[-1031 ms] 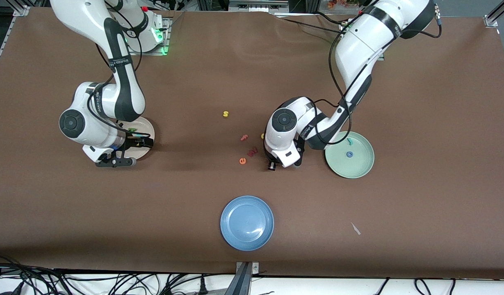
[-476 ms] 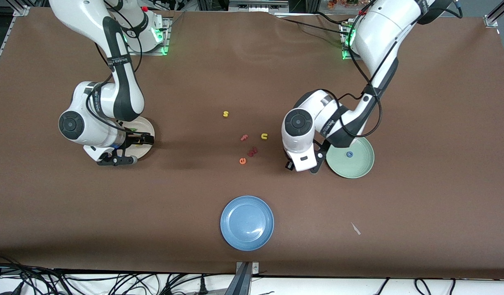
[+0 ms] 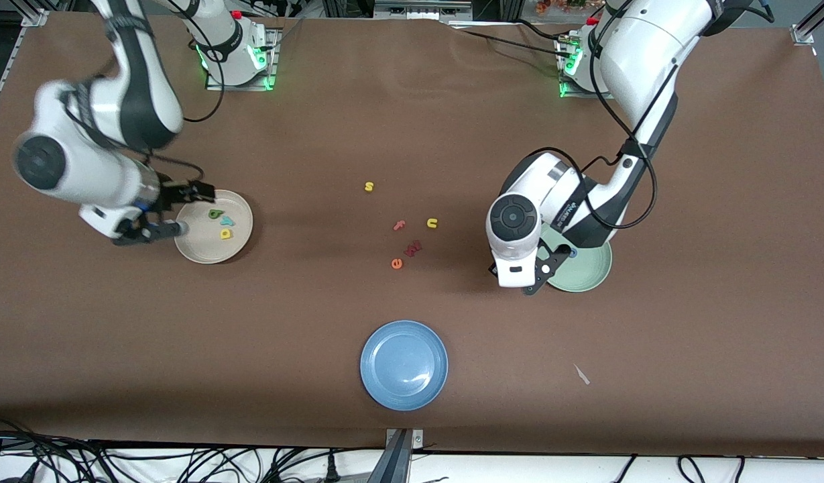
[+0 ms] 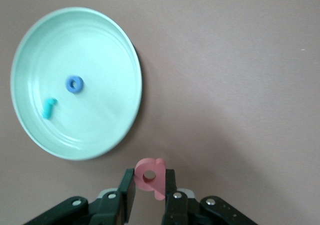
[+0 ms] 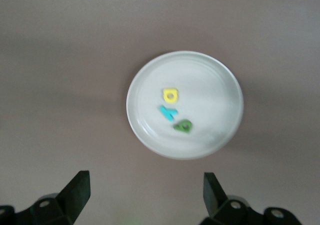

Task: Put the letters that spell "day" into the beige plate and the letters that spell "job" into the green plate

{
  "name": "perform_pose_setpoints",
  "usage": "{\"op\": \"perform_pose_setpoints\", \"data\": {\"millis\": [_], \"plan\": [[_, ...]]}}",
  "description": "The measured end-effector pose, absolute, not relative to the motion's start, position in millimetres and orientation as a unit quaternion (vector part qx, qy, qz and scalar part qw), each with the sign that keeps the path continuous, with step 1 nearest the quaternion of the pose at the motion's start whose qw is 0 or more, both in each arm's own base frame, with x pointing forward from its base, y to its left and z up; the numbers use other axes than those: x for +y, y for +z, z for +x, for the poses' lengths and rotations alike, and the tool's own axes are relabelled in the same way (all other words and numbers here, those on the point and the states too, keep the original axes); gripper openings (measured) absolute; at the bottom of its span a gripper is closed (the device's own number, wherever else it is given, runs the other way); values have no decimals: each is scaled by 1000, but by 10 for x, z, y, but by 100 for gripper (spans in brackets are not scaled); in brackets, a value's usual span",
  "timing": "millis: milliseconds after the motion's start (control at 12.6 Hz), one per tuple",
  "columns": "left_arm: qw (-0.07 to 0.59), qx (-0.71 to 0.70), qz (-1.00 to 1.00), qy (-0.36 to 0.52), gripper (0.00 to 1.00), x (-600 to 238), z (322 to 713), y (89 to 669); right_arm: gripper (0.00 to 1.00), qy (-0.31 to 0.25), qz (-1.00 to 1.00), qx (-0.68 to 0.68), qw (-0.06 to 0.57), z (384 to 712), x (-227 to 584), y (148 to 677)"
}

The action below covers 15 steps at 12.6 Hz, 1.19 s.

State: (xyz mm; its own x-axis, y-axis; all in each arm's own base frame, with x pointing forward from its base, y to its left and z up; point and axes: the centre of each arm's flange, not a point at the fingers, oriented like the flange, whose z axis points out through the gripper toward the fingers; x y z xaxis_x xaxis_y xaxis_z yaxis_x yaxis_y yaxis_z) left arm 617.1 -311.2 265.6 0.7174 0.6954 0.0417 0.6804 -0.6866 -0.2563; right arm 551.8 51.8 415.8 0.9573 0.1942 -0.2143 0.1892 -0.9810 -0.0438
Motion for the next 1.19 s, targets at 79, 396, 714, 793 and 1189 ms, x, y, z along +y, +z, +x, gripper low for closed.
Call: {"op": "perform_pose_setpoints", "data": {"millis": [79, 396, 714, 793, 1189], "plan": [[136, -356, -924, 39, 25, -3006, 6190, 2666, 100, 100, -990, -102, 2, 5426, 452, 4491], [167, -275, -943, 90, 25, -2532, 6242, 2611, 100, 99, -991, -84, -10, 5410, 306, 5547], [172, -203, -955, 132, 25, -2172, 6210, 2383, 100, 57, -998, -3, -16, 5545, 106, 5962], [171, -193, -956, 139, 25, -2131, 6203, 2348, 100, 57, -998, 6, -17, 5554, 56, 5957], [160, -178, -960, 148, 25, -2154, 6158, 2058, 100, 61, -998, 14, -17, 5575, -24, 5913]]}}
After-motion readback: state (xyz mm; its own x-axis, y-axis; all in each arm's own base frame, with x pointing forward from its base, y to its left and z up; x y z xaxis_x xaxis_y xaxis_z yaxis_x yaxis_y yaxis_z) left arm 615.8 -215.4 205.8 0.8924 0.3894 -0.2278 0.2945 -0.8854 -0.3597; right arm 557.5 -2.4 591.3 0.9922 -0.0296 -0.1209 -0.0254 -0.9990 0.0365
